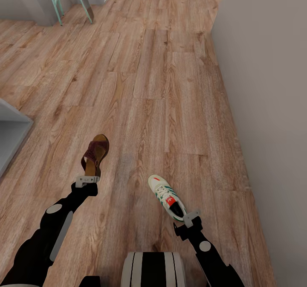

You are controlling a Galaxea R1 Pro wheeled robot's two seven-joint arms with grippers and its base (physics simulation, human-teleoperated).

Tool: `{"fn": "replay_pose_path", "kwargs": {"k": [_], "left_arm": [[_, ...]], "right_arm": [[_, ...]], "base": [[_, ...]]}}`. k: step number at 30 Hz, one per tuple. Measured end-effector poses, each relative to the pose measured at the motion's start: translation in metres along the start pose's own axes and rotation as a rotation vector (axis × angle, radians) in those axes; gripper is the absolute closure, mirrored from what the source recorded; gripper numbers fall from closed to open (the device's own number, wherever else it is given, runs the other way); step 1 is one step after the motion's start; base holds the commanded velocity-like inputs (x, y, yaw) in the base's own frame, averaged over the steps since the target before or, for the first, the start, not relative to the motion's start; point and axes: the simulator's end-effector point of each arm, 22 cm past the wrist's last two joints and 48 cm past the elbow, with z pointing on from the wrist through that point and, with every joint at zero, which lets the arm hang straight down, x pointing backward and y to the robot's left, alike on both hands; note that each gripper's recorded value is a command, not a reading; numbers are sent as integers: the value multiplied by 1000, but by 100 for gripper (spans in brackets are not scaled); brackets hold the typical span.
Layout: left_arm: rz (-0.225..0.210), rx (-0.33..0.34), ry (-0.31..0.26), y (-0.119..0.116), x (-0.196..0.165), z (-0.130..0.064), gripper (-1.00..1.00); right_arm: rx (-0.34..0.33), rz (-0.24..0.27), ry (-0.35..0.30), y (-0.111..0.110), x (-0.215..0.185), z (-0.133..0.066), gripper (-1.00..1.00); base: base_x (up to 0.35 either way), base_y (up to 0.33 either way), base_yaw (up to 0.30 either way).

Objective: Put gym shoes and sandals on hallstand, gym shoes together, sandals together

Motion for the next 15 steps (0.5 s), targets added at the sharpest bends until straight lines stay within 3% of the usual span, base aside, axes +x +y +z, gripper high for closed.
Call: {"fn": "replay_pose_path", "kwargs": {"k": [15], "left_arm": [[-2, 2, -1, -1, -1, 0, 100]], "right_arm": [[-1, 1, 2, 0, 1, 0, -100]], "base": [[37, 2, 0]]}}
